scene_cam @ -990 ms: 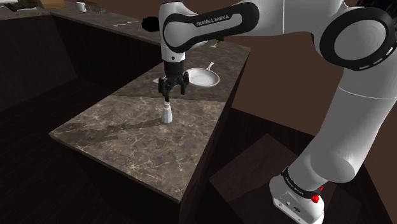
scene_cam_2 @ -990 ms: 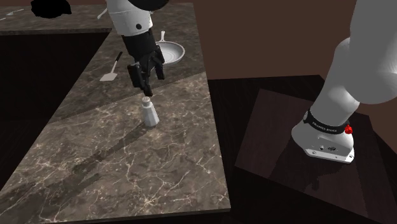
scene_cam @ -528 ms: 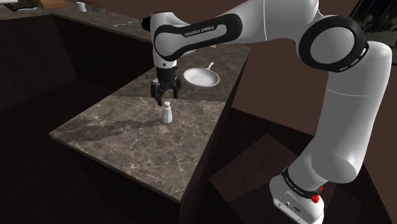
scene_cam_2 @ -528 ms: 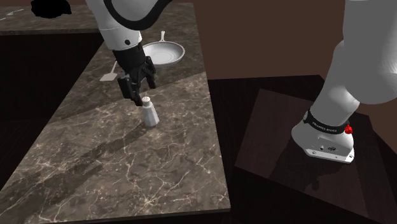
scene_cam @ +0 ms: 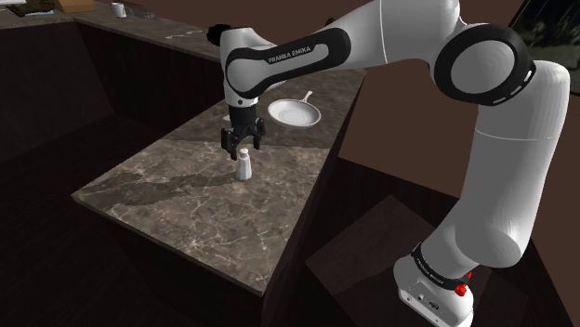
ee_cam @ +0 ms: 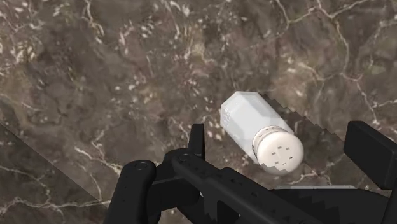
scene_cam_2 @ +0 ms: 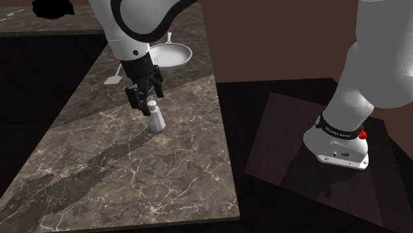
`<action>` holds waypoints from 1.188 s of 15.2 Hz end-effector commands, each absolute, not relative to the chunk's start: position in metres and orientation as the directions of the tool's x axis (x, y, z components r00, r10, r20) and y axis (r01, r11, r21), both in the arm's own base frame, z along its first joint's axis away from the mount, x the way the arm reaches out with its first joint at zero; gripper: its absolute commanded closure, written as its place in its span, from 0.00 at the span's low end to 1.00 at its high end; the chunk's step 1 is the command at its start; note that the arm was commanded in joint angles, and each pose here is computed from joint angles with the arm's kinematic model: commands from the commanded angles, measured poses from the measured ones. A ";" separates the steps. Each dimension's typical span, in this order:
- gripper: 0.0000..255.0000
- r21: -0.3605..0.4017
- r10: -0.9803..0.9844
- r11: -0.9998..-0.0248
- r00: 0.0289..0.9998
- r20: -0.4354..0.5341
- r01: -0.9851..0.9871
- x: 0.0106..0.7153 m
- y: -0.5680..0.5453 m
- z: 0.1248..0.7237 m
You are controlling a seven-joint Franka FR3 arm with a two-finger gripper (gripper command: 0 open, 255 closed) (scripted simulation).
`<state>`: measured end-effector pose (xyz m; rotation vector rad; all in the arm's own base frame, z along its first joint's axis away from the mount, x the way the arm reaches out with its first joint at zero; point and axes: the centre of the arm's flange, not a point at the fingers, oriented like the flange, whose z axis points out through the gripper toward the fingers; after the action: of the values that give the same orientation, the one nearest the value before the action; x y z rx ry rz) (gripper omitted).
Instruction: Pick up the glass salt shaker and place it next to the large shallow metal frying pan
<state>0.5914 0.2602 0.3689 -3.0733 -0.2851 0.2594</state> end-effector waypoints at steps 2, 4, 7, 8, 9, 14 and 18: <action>0.00 -0.059 0.186 -0.982 0.969 -0.162 0.179 0.591 0.260 0.369; 1.00 -0.059 0.186 -0.982 0.969 -0.162 0.179 0.591 0.260 0.369; 1.00 -0.059 0.186 -0.982 0.969 -0.162 0.179 0.592 0.260 0.369; 1.00 -0.059 0.186 -0.982 0.969 -0.162 0.179 0.592 0.260 0.369; 1.00 -0.059 0.186 -0.982 0.969 -0.162 0.179 0.592 0.260 0.368; 1.00 -0.059 0.186 -0.982 0.969 -0.162 0.179 0.591 0.260 0.379; 1.00 -0.059 0.186 -0.982 0.969 -0.162 0.179 0.591 0.260 0.400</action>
<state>0.5916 0.2607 0.3951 -3.0733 -0.2853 0.2588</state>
